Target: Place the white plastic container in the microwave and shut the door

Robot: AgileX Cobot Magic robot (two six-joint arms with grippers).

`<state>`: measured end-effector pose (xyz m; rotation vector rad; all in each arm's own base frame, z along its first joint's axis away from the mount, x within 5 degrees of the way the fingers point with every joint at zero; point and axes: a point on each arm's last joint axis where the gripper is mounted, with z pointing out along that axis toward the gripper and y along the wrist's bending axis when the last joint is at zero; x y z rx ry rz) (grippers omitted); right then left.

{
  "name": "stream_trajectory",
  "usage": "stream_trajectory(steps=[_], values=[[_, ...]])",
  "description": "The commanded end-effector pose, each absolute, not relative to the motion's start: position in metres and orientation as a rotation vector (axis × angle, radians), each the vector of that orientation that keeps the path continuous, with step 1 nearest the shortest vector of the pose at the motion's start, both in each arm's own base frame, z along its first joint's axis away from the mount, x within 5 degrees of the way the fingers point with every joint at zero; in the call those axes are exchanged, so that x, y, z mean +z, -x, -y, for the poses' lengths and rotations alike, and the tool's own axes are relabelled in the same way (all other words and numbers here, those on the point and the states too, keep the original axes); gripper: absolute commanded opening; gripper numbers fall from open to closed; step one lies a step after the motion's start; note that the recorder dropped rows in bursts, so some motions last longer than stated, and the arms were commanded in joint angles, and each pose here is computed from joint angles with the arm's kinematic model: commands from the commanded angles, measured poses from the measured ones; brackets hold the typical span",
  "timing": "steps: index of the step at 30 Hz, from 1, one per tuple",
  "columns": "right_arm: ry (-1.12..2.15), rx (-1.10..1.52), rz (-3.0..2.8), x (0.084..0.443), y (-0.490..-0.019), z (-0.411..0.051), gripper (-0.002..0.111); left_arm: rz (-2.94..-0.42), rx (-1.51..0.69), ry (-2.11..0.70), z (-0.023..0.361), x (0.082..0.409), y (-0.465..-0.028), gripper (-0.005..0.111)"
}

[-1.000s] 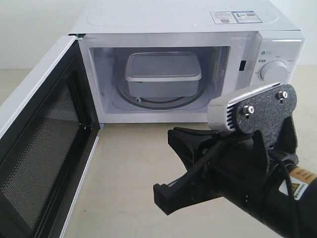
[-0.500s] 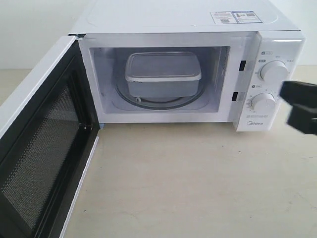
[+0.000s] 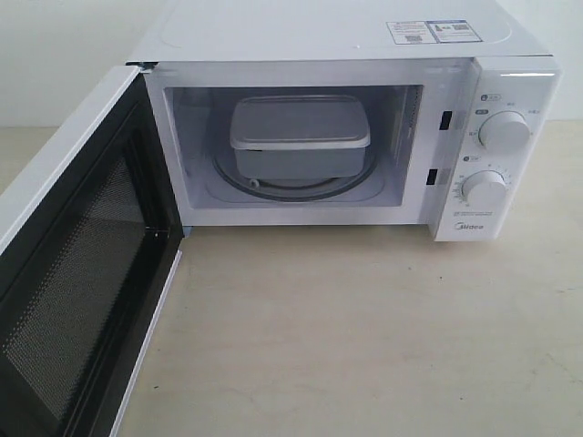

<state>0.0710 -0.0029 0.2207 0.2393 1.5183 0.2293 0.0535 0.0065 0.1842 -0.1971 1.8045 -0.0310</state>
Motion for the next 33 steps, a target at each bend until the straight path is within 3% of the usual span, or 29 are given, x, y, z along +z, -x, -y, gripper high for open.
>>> stream_trajectory(steps=[1,25,33], values=[[-0.237,0.206,-1.459,0.217,-0.063,0.005,0.000,-1.802,-0.037,0.206,-0.007,0.183,-0.053,0.004],[0.045,0.236,-1.590,0.204,-0.055,-0.014,0.000,-1.802,-0.037,0.206,-0.007,0.183,-0.053,0.004],[-0.055,0.271,-1.727,0.192,-0.055,-0.011,0.000,-1.802,-0.037,0.206,-0.007,0.183,-0.053,0.004]])
